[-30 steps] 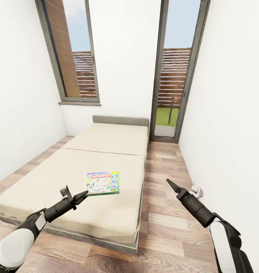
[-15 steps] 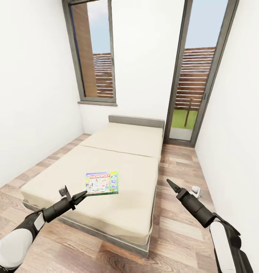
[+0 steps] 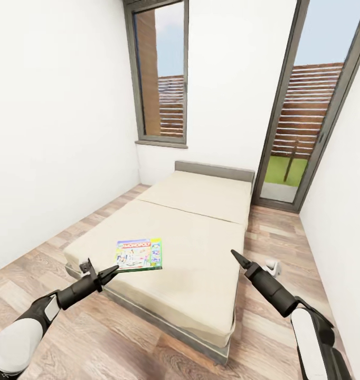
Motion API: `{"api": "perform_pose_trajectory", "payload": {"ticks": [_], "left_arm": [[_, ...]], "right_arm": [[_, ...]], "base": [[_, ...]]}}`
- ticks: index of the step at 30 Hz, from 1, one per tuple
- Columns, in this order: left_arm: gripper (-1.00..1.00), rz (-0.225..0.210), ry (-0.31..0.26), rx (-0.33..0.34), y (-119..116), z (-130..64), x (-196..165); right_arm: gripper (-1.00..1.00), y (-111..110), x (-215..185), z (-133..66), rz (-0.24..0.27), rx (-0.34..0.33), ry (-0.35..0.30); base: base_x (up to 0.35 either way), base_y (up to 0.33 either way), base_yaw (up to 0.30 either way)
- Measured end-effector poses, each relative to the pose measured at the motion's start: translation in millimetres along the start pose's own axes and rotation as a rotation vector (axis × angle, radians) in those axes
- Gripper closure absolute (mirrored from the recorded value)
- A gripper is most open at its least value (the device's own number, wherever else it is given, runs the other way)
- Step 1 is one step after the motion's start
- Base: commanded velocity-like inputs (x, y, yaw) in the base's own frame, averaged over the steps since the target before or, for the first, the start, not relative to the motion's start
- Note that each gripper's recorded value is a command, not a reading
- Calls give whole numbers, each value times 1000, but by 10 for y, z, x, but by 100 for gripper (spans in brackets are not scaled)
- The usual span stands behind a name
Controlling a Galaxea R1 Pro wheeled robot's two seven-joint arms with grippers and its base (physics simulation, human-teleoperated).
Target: Put all the toys in the child's room - the three board games (two on the bed and one on the table), the two jigsaw puzzles on the table, and the tennis ball on the table - inside the toy box on the table in the child's room.
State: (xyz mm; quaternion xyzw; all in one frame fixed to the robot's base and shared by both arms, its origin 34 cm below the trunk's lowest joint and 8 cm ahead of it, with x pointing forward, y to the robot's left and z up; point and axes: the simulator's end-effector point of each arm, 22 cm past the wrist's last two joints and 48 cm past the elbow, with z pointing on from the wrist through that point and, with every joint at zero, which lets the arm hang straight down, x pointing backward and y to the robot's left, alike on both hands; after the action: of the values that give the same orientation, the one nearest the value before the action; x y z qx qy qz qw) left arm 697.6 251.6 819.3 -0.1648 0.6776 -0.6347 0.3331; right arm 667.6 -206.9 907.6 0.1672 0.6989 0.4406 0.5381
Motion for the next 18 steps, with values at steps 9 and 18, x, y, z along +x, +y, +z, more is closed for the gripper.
{"api": "perform_pose_trajectory", "payload": {"ticks": [9, 18], "left_arm": [[100, 2, -5, 4, -20, -8, -16], [100, 4, -12, 40, -146, -30, -56]], "right_arm": [[-100, 59, 44, 26, -5, -12, 12], [-100, 170, 54, 69, -20, -29, 13]], "base": [[0, 8, 278], [0, 0, 279]]}}
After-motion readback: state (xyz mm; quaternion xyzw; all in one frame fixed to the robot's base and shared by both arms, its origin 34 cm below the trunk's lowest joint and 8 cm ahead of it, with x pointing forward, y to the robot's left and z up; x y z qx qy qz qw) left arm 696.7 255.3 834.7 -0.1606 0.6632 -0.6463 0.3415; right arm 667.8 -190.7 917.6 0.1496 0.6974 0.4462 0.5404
